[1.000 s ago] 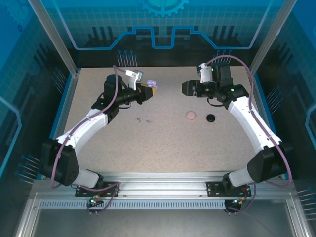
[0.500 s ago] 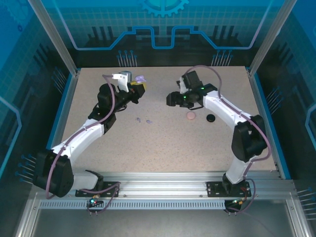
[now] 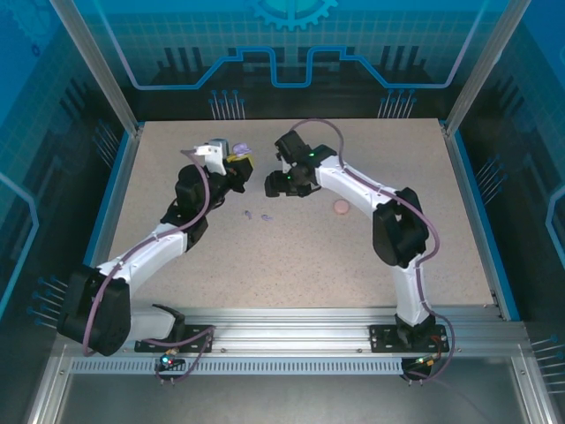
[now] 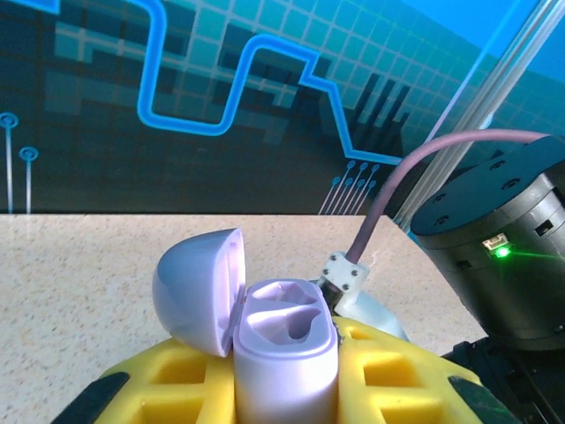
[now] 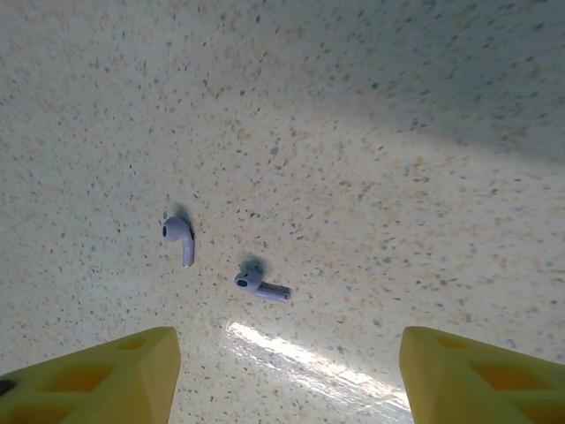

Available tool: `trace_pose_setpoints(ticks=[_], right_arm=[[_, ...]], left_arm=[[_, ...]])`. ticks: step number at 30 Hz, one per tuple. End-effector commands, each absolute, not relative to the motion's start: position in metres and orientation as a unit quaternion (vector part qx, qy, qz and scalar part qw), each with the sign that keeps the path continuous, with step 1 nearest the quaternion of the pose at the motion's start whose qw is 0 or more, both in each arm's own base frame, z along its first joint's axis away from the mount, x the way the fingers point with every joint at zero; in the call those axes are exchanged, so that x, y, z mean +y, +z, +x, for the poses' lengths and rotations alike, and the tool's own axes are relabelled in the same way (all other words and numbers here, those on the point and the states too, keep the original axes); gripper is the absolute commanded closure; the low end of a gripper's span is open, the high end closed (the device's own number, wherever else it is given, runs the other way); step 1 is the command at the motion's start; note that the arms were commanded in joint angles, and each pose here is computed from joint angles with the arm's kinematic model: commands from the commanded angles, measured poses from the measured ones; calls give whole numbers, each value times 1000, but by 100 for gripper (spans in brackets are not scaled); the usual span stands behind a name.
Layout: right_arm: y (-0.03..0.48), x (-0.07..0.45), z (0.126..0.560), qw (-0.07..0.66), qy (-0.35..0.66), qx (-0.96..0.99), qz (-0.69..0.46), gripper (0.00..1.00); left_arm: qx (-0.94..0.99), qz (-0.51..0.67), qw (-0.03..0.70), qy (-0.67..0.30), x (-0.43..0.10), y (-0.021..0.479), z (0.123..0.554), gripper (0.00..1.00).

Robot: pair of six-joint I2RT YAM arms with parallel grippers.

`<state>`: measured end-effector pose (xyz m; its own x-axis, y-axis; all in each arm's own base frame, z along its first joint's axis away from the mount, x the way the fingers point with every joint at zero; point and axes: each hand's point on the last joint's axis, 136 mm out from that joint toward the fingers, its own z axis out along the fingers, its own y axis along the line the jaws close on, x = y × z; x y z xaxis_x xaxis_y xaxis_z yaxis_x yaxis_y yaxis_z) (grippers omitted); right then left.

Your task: Insert the wireless bluetooth earbuds into the charging case

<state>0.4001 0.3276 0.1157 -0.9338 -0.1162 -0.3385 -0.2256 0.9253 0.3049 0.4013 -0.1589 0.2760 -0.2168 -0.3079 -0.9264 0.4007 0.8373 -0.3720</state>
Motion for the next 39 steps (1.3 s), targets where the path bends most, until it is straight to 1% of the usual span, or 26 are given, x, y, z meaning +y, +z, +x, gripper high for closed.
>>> trace_pose_setpoints(ticks=[1, 3, 9, 15, 18, 19, 24, 30, 34, 39], right_arm=[[99, 337, 385, 131, 138, 974, -121, 34], [88, 343, 382, 122, 132, 973, -148, 35], [68, 356, 376, 105, 154, 960, -209, 41], [77, 383, 374, 113, 198, 946, -231, 44], [77, 397, 378, 115, 203, 942, -241, 46], [65, 400, 379, 107, 196, 944, -244, 46], [52, 410, 389, 107, 187, 945, -247, 48], [52, 396, 394, 117, 148, 951, -245, 50], [55, 379, 390, 120, 117, 955, -243, 52], [47, 371, 379, 105, 102, 959, -244, 52]], left_arm=[[697, 23, 663, -271, -150, 298, 398, 100], [697, 24, 667, -264, -147, 300, 396, 100], [697, 13, 672, -248, -138, 299, 390, 100], [699, -32, 674, -238, -115, 297, 388, 100], [704, -51, 668, -237, -105, 296, 390, 100], [706, -54, 666, -235, -103, 297, 391, 100], [706, -73, 667, -228, -88, 303, 389, 100], [706, -72, 666, -231, -81, 310, 387, 100], [710, -65, 659, -238, -84, 308, 386, 100], [713, -58, 655, -246, -88, 306, 386, 100]])
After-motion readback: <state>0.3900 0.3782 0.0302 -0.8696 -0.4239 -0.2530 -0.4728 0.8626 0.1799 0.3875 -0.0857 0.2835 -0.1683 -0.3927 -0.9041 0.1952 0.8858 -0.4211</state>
